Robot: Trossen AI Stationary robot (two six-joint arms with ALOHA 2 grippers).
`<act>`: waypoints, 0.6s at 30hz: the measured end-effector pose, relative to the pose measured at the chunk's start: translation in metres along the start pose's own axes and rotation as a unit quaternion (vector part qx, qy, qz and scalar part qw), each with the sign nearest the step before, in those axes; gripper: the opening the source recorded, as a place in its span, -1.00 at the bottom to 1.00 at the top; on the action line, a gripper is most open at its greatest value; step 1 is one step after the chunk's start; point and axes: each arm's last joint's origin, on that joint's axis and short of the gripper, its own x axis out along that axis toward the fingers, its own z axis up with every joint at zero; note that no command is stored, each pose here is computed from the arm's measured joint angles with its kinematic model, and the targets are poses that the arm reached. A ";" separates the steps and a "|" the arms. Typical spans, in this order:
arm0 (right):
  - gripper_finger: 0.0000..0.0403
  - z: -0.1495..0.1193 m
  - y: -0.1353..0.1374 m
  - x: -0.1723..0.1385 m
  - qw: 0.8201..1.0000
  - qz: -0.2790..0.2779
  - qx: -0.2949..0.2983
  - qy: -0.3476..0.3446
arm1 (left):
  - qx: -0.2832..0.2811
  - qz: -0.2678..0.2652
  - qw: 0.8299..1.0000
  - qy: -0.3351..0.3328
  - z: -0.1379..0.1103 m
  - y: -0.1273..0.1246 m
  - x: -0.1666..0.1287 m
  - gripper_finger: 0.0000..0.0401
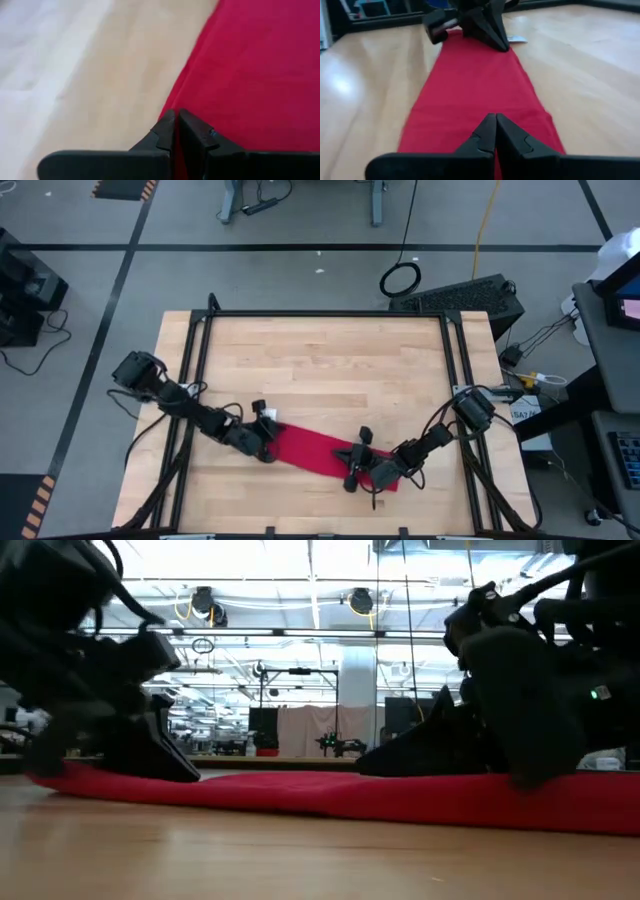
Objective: Roll towel
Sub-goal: Roll the red towel
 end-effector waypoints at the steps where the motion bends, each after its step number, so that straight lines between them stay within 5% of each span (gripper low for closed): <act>1: -0.99 0.001 -0.001 0.000 1.000 -0.006 -0.002 -0.003 | 0.005 0.011 1.000 -0.001 -0.001 0.003 0.001 -0.86; 8: -0.99 0.031 -0.004 0.006 0.998 -0.031 0.014 -0.059 | 0.087 0.032 0.994 -0.054 0.018 0.018 0.006 -0.86; 13: -0.99 0.056 -0.004 0.017 0.997 -0.016 0.009 -0.079 | 0.061 0.041 0.992 -0.105 0.042 0.030 -0.005 -0.86; 18: -0.99 0.062 -0.004 0.038 0.999 0.041 -0.010 -0.020 | -0.028 -0.085 0.991 -0.103 0.049 0.023 -0.028 -0.86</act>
